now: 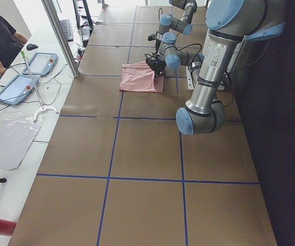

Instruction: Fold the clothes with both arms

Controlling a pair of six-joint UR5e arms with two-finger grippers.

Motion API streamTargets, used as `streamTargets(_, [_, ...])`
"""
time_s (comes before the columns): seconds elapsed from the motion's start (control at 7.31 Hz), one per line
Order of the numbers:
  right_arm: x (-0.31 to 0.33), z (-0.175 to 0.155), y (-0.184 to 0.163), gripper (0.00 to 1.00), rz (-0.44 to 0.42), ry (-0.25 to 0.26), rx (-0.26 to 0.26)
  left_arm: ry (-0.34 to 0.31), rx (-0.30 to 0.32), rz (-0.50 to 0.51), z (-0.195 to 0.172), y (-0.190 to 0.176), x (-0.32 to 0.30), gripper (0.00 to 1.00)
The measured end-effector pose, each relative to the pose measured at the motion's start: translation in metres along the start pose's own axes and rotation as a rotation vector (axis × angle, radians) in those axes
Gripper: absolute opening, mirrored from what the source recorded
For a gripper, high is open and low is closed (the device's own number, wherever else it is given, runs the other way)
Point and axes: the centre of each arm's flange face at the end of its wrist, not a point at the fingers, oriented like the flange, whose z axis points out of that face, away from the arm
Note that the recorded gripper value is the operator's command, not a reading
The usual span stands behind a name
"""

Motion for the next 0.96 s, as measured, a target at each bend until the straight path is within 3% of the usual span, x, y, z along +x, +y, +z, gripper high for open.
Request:
streamTargets(0.27, [-0.029,0.012,-0.028,0.0,0.034,-0.013,0.044,0.015,0.047,-0.036,0.009,-0.031,0.025,0.0])
streamTargets(0.41, [-0.054,0.022,-0.058,0.99,0.065,-0.032,0.074,0.022,0.085,-0.06,0.025,-0.057,0.044,0.67])
streamTargets(0.55, [-0.086,0.034,-0.097,1.0,0.097,-0.051,0.105,0.04,0.122,-0.073,0.052,-0.092,0.064,1.0])
streamTargets(0.82, [-0.149,0.061,-0.159,1.0,0.127,-0.085,0.156,0.07,0.166,-0.03,0.096,-0.143,0.087,1.0])
streamTargets(0.96, [-0.17,0.066,-0.181,1.0,0.14,-0.097,0.179,0.081,0.178,-0.011,0.101,-0.156,0.091,1.0])
